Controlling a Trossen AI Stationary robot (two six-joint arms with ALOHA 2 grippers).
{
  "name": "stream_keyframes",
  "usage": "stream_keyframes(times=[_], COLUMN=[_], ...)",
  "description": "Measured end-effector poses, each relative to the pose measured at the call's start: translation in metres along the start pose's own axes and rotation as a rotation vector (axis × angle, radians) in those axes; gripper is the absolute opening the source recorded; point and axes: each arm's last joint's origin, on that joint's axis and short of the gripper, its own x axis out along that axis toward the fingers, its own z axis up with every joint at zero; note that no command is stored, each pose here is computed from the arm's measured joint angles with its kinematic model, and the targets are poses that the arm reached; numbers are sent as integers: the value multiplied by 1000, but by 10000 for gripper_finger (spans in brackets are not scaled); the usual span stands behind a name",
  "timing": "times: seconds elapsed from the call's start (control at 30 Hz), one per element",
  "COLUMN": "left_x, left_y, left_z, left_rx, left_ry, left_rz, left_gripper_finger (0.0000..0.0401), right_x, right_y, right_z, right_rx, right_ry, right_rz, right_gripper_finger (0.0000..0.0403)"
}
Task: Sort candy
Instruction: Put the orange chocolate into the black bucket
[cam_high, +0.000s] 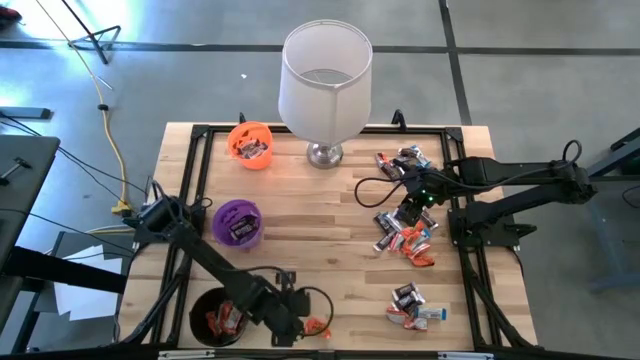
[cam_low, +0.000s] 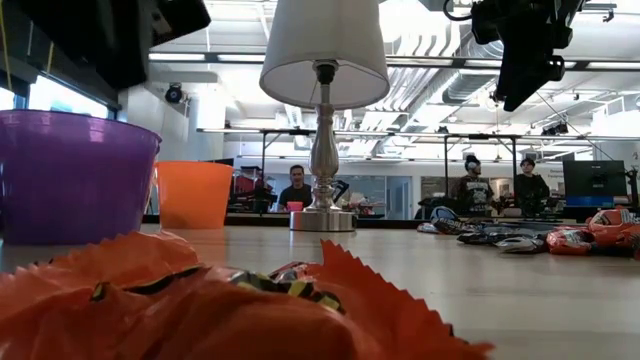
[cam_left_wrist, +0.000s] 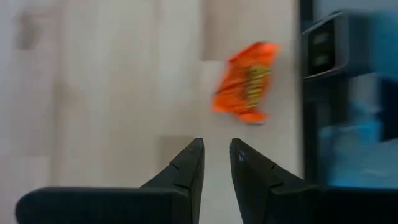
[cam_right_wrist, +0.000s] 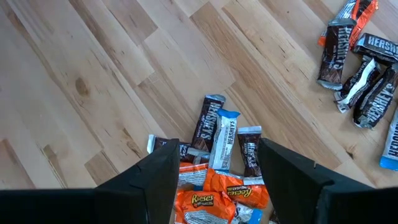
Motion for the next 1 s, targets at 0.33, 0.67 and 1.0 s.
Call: stream_keyframes(times=[0.33, 0.67, 1.0], left_x=[10, 45, 64], left_y=[-22, -24, -5], left_z=[12, 7, 20], left_rx=[-78, 105, 153], left_ry=[-122, -95, -122], left_rz=[-207, -217, -190], left_gripper_finger=[105, 151, 152], right_x=[0, 0, 0], right_y=[0, 0, 0], right_z=[0, 0, 0], right_rx=[0, 0, 0], right_ry=[0, 0, 0], right_rz=[0, 0, 0], right_gripper_finger=[211, 211, 211])
